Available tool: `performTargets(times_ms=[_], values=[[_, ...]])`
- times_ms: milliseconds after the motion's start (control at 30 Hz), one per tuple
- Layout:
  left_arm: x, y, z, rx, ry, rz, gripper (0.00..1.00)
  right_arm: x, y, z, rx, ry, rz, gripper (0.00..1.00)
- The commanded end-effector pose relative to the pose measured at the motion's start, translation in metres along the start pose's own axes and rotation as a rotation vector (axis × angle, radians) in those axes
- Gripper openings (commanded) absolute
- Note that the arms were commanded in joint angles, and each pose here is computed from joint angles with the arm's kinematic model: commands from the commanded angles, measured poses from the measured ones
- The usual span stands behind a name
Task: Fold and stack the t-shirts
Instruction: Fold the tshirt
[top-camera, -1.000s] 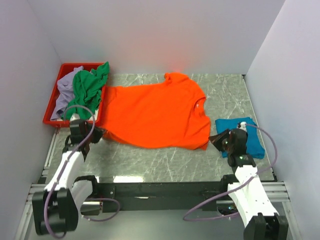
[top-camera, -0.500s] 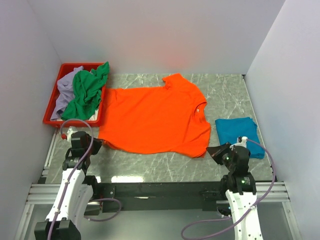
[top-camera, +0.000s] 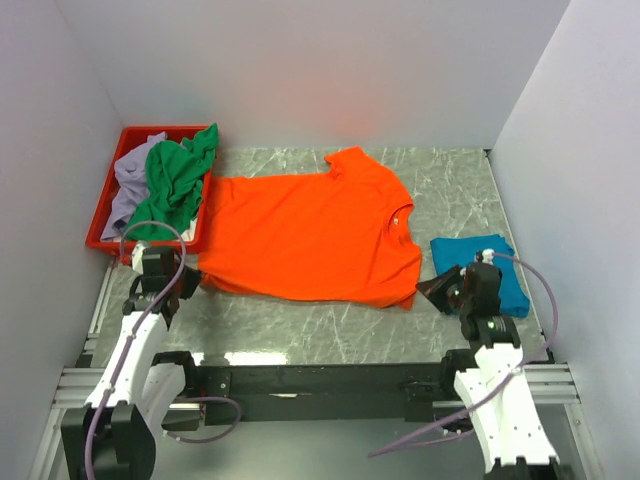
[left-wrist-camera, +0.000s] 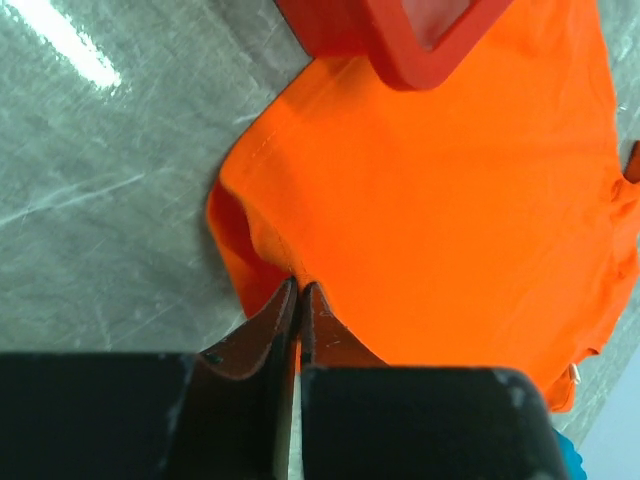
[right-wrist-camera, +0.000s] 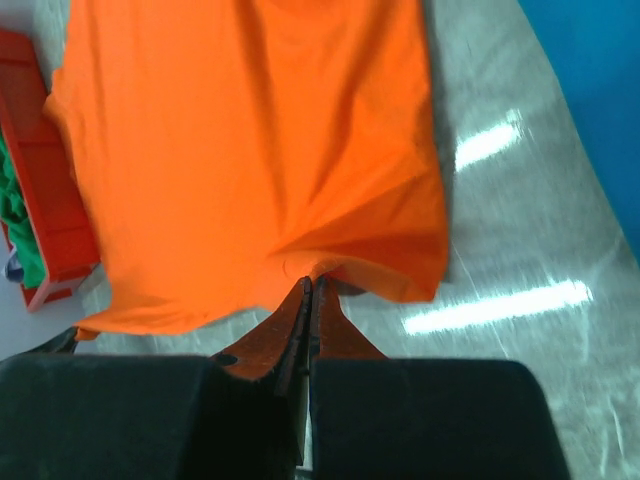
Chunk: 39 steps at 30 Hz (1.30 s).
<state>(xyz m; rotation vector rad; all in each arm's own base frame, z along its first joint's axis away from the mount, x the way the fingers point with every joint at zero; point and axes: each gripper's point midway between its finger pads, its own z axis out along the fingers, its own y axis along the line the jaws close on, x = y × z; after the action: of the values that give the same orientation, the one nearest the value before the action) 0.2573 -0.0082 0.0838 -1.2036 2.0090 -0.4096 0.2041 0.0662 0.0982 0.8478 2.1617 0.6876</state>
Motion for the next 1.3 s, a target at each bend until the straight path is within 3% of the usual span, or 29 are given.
performTargets(times_ms=[0, 567, 1267], values=[[-0.016, -0.017, 0.002, 0.017, -0.035, 0.016, 0.09, -0.043, 0.037, 0.004, -0.074, -0.109, -0.071, 0.0], [-0.028, -0.045, 0.027, 0.007, 0.0, 0.038, 0.16, -0.106, 0.083, 0.064, -0.008, -0.061, -0.113, 0.0], [-0.047, -0.075, 0.06, -0.011, 0.008, 0.077, 0.18, -0.114, 0.1, 0.105, 0.043, 0.016, -0.192, 0.0]])
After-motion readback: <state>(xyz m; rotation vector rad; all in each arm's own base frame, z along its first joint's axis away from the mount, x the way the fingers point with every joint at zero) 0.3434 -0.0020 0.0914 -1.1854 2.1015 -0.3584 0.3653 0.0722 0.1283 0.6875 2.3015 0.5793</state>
